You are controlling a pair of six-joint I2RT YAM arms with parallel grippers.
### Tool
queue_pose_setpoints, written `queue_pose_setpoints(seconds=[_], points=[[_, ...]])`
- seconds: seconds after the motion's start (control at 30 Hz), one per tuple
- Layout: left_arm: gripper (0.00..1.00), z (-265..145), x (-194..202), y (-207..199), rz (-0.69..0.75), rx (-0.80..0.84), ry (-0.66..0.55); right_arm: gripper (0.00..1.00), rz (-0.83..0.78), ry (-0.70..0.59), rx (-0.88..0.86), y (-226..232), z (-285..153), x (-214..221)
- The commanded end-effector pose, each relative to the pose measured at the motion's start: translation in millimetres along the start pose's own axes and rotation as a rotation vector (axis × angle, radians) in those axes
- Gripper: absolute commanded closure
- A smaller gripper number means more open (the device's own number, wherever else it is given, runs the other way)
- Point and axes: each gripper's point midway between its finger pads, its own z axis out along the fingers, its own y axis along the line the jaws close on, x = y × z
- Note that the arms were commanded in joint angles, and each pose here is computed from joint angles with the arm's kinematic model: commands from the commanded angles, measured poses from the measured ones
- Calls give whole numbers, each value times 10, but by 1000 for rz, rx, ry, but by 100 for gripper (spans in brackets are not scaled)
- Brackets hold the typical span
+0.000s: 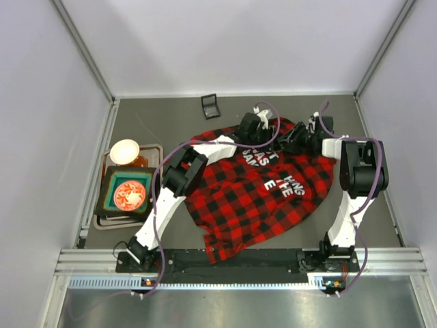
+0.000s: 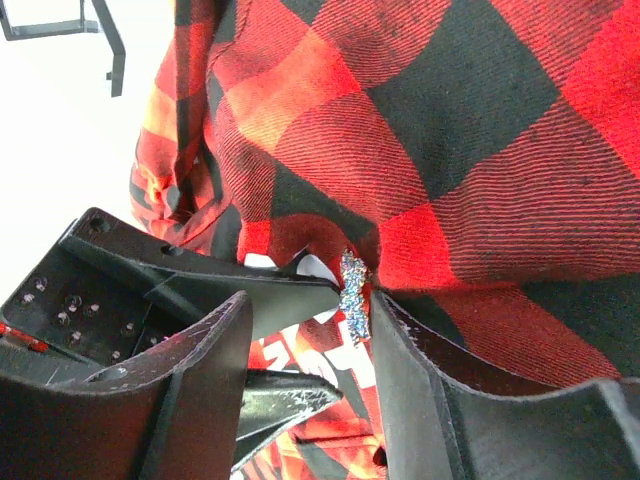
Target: Remove the brooch from the garment
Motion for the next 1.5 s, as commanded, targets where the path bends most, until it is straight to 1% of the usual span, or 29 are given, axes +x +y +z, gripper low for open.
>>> queue_pose_setpoints(seconds=[0.0,0.17,0.3,0.33,0.37,0.43,0.57,0.67,0.9,0.97,1.17,1.3,1.33,1.37,1.4,1.43,1.47], points=[[45,-243,-338,-274,39,61,-70,50,17,1,-75,265,115,-40],[44,-305,-278,-131,162,1,-52,50,75,24,-128,375,103,-1],[50,-348,-241,8,246,-59,-34,50,88,19,-154,444,45,-1],[53,-355,-258,47,265,-79,-42,50,85,15,-157,464,35,-5],[54,-367,-262,56,272,-85,-43,50,80,9,-161,492,14,-16],[53,-398,-272,52,295,-89,-47,50,75,2,-163,502,15,-35],[48,-441,-334,26,325,-91,-72,50,87,19,-169,476,76,-40],[47,-435,-334,51,344,-101,-61,50,80,15,-169,472,95,-52],[60,-344,-272,161,416,-102,-37,50,42,-4,-142,478,66,-111],[61,-349,-283,172,444,-105,-38,50,34,2,-142,475,67,-104],[60,-272,-281,174,515,-73,-43,49,-6,-1,-117,433,62,-107],[59,-233,-265,171,582,-65,-67,50,-20,-8,-99,392,62,-119],[59,-228,-315,148,606,-72,-96,50,-22,-8,-96,382,66,-117],[57,-218,-311,106,618,-68,-107,50,-20,-3,-93,366,80,-103],[57,-205,-253,147,653,-70,-101,51,-17,-2,-89,343,78,-104],[55,-187,-302,91,675,-58,-134,51,-23,-1,-93,364,76,-97],[50,-170,-282,92,683,-56,-138,51,-18,2,-91,343,67,-86]])
